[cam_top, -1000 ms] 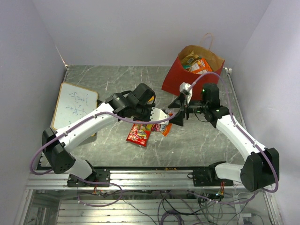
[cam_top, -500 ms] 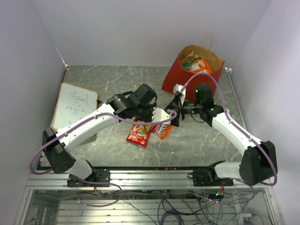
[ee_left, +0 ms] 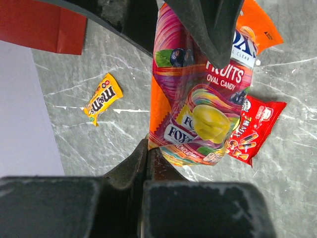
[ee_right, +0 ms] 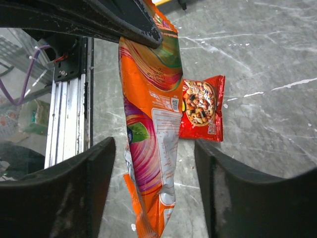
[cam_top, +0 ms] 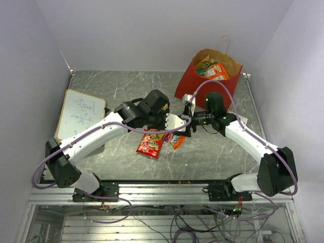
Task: Place the snacks into the paper bag
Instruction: Place the snack in the paper bag.
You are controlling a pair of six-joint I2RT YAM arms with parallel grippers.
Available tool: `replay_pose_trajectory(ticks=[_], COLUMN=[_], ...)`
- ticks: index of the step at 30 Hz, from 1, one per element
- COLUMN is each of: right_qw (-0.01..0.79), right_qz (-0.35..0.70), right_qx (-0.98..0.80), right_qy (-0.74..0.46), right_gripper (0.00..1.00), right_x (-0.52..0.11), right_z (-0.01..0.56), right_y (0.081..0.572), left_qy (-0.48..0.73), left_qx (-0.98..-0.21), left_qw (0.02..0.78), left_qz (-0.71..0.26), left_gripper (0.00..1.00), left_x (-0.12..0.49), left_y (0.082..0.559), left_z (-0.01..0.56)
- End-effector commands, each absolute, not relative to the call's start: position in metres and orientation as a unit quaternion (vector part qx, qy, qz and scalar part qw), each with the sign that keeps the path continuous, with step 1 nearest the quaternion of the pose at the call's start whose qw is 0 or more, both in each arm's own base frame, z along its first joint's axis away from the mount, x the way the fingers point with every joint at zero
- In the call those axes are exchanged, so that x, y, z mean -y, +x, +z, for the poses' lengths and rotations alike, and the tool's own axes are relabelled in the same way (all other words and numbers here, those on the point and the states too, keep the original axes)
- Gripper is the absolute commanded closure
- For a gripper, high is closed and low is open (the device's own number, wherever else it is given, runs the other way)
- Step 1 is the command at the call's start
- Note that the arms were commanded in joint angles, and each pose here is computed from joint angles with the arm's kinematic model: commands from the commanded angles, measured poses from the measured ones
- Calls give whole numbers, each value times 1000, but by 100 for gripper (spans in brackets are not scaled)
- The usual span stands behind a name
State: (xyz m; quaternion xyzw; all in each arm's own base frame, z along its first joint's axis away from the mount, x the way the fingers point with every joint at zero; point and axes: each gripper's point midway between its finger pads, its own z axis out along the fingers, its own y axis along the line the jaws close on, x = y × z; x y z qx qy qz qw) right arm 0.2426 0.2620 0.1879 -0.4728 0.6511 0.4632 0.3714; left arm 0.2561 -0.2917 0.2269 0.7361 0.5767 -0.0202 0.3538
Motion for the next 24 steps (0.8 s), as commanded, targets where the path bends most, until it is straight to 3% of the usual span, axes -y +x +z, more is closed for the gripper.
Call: replay_pose_trajectory(ticks=[1,8,11,15,24], right_qw=[370,372,379,394,441], right_qz=[472,470,463,446,406], right_qx=[-642,-641,-638,-639,-641], right_qy=[-478,-480,-484,-487,-479], right_gripper=[46,64,74,89,93], right_x=[-265,-264,-263,-258,-234], right_z=[189,188,192,196,217], right_y=[241,240,240,243,253], left_qy=[714,710,709,710,689], left_qx=[-570,-572,-573,-572,-585], left_qw=[406,410,411,412,427], left_qz=[-18,-21,-17,-18,-2], left_gripper=[93,93,88,74,41], left_x=[298,298,297,296,283], left_y=[260,260,260,259,261], left_z=[254,255,255,255,261])
